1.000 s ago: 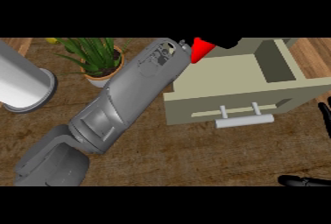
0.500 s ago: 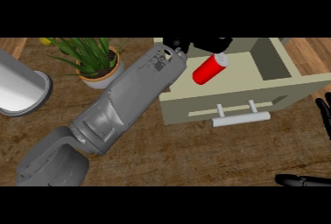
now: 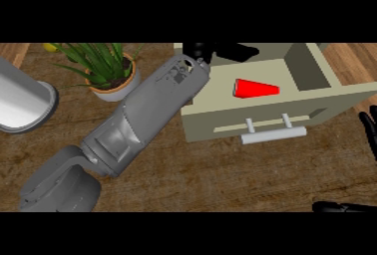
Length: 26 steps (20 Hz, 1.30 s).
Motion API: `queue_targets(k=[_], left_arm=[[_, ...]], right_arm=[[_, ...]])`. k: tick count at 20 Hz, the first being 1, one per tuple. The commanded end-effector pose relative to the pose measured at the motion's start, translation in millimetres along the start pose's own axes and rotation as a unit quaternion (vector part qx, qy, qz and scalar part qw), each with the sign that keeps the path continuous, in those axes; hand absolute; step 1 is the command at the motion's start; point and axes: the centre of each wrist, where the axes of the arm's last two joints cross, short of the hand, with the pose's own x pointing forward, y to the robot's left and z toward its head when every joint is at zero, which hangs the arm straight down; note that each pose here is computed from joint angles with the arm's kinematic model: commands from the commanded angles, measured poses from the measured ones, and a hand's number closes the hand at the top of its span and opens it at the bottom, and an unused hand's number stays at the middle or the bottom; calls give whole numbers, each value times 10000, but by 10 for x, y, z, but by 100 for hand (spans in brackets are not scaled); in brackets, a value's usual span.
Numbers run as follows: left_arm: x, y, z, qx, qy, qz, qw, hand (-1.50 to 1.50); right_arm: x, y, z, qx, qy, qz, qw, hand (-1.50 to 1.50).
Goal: Pick up the can, place it into the drawer and close the drawer
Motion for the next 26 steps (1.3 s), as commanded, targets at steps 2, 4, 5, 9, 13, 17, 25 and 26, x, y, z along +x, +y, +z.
queue_targets(k=[2,4,5,9,13,17,25,26], left_arm=[[96,-39,20,122,46,113,9999,-150],[-46,-9,36,123,119,308,9994,-150],[-52,6,16,198,104,296,9993,-150],[141,-24,7,126,173,583,9981,-150],[196,-51,39,81,45,787,9969,-150],[267,-53,29,217,67,923,9955,-150],[301,-100,81,226,-94,827,9963,-150],[383,-123,105,219,-69,903,9956,-150]], right_arm=[[30,-43,-55,-38,-224,293,9993,-150],[134,-50,64,-80,-360,793,9962,-150],[184,-115,27,117,-494,1077,9929,-150],[362,57,-8,236,-804,1515,9849,-150],[342,84,-167,467,-1028,1894,9754,-150],[316,139,-120,599,-1045,2584,9585,-150],[219,366,-383,777,-907,4069,9056,-150],[47,300,-327,978,-913,4313,8922,-150]])
